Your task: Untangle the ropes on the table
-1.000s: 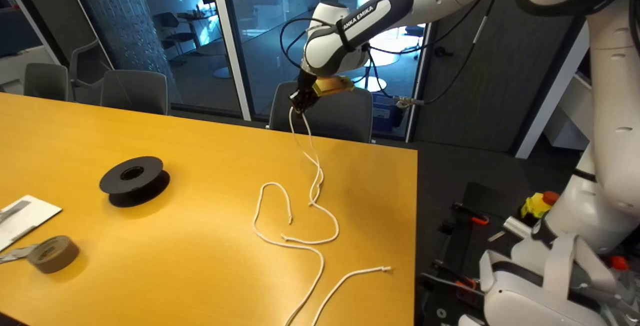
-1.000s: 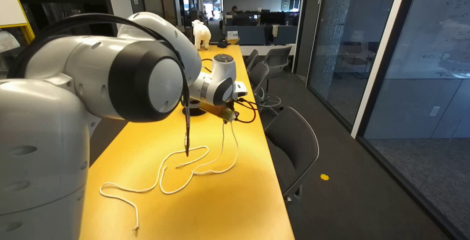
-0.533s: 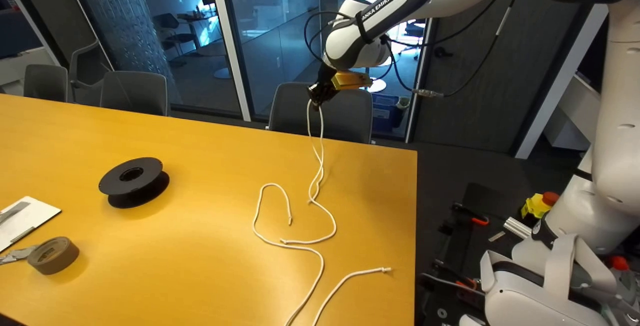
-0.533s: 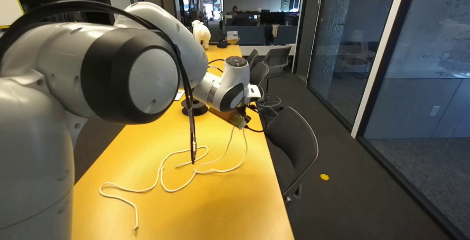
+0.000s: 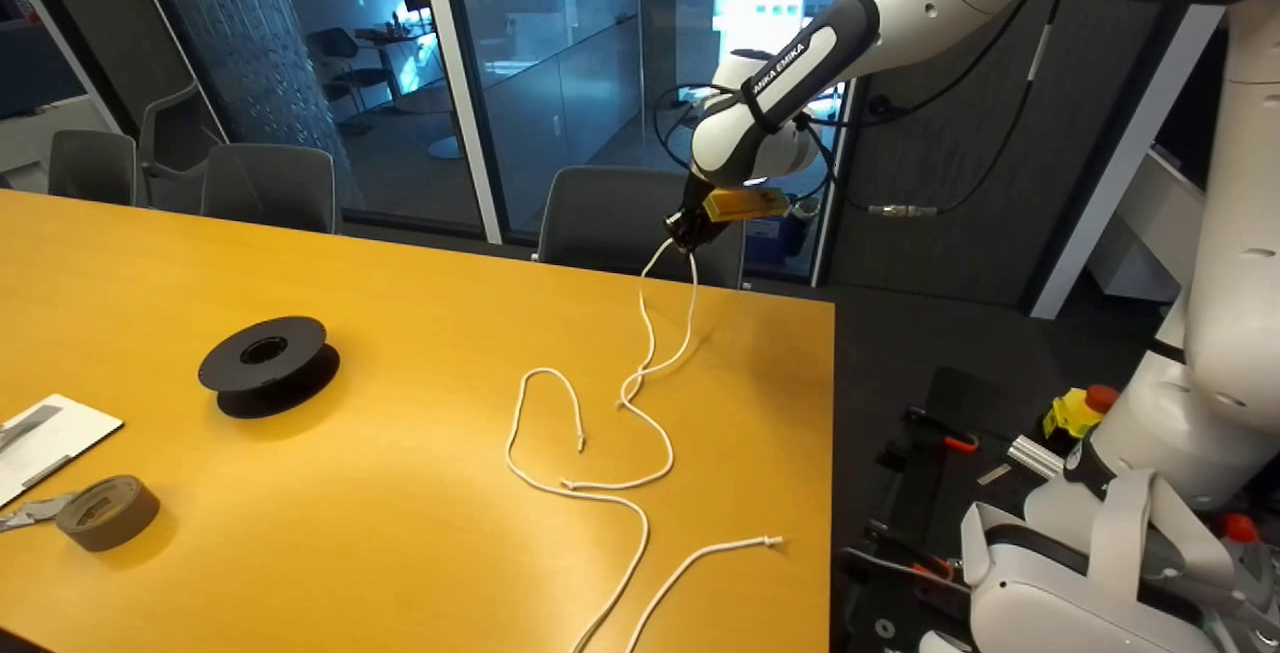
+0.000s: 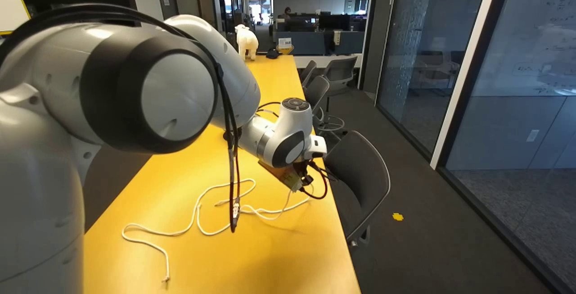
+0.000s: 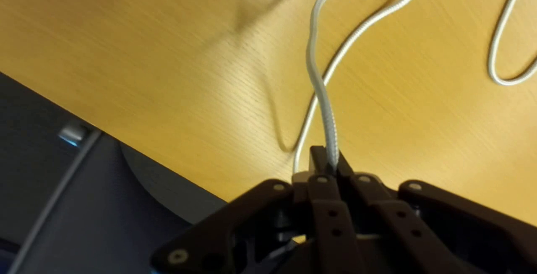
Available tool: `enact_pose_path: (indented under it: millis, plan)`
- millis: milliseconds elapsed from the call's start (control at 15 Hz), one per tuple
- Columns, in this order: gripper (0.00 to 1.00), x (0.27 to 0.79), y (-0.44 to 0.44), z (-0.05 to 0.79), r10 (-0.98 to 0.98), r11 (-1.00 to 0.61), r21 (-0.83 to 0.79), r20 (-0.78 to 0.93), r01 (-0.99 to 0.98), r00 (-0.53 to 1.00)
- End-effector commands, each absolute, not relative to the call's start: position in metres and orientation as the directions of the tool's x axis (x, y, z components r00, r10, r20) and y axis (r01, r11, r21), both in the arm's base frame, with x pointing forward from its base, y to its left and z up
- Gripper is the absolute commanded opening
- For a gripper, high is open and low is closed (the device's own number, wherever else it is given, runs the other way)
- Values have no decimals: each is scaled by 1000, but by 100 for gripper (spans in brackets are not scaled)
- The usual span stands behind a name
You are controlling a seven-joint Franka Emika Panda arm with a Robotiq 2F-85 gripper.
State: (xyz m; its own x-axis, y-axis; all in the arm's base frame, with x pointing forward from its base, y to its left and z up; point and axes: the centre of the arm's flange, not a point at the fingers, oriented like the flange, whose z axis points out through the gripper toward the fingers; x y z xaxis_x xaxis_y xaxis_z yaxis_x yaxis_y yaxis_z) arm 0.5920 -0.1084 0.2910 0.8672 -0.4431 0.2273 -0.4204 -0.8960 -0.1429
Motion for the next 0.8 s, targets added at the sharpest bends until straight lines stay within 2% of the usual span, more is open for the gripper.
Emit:
enact_pose_path:
  millis: [0, 267, 733]
  plan:
    - [1, 558, -106, 286, -505, -863, -116, 212, -492, 837]
    - [1, 541, -113, 271, -536, -844, -103, 149, -526, 831]
    - [1, 496, -139, 269, -520, -849, -46, -100, -526, 848]
